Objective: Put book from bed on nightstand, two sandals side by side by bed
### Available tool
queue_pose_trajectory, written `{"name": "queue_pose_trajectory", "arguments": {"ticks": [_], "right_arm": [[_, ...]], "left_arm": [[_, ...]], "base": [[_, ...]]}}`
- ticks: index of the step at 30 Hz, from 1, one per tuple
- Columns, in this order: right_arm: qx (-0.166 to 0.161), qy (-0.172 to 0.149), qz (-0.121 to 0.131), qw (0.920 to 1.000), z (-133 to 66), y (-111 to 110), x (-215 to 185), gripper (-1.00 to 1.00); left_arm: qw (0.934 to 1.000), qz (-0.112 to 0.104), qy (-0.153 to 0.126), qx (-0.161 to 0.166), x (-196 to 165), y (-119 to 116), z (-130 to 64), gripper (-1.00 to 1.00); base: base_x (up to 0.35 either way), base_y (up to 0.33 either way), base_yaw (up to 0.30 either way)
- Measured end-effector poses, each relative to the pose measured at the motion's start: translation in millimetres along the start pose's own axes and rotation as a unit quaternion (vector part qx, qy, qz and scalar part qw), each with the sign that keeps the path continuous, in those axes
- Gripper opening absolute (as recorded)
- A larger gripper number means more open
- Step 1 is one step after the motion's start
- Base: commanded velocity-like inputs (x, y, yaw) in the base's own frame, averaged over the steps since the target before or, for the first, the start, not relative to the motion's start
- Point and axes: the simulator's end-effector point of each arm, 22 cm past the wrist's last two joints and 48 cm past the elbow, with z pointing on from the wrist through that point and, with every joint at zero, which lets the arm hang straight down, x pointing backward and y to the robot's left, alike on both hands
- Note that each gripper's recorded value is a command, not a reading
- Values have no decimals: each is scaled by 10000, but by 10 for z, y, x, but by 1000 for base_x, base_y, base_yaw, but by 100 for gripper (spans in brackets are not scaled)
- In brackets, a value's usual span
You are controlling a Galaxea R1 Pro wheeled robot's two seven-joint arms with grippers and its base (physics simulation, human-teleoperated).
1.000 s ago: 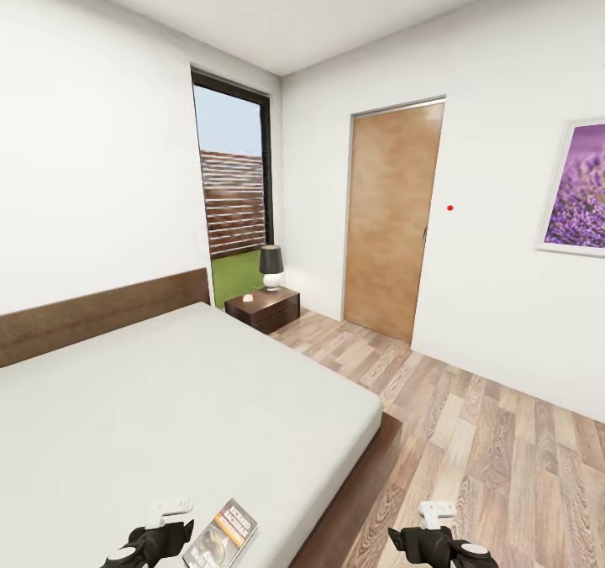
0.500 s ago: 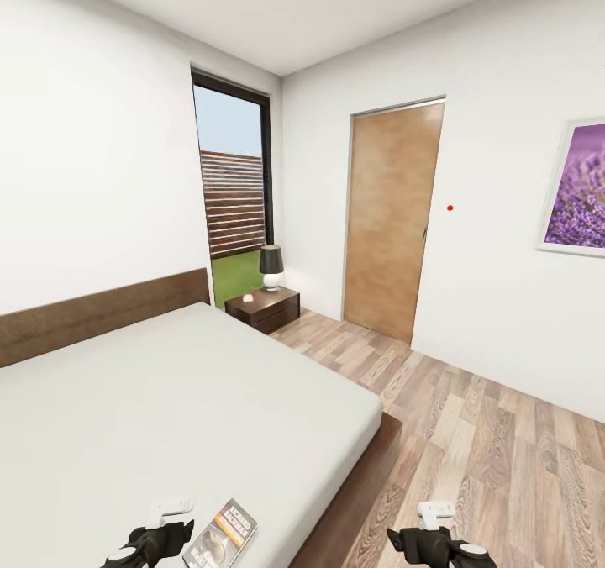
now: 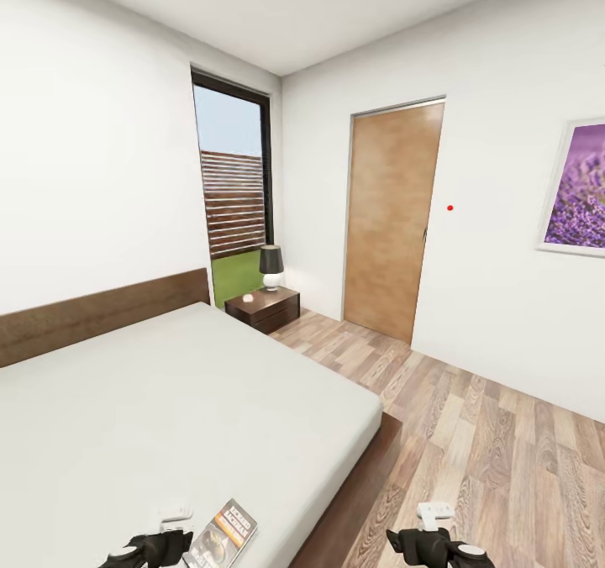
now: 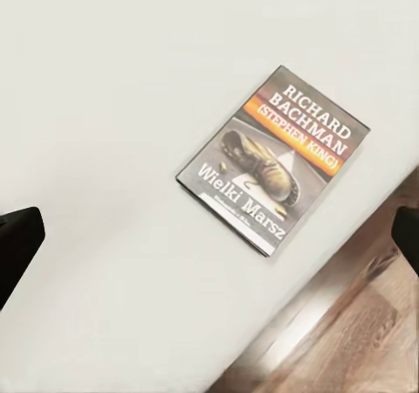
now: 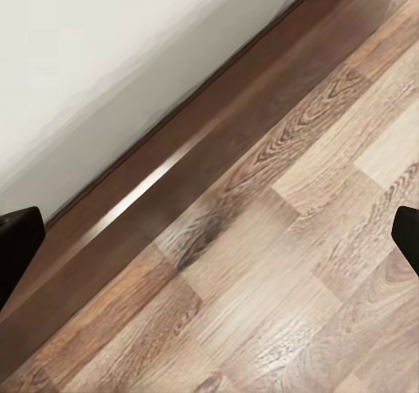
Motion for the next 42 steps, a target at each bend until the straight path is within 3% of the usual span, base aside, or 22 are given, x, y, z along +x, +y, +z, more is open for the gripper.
{"name": "queue_pose_trajectory", "arguments": {"ticks": [6,10,16,25,35,42], "right_arm": [[2,1,-7,10000,1,2,-1,100],[4,0,-7,10000,1,1,-2,100],[8,1,-5,10000,0,-5,0,100],[15,0,-8,10000,-2,-14,-2,100],[17,-4,-20,10000,-2,-17,-5,100],[13,-3,-29,10000,-1,-11,-5,100]], "left_arm": [[9984,-27,529,214,43,-90,-3,100],[9972,-57,550,508,-224,-230,-4,100],[9956,-74,342,864,-798,-416,-33,100],[9946,-47,-86,1038,-1321,-533,-84,100],[9901,13,-376,1356,-1582,-639,-151,100],[9879,38,-493,1469,-1670,-475,-192,100]], "base": [[0,0,0],[0,0,0],[0,0,0],[0,0,0],[0,0,0],[0,0,0]]}}
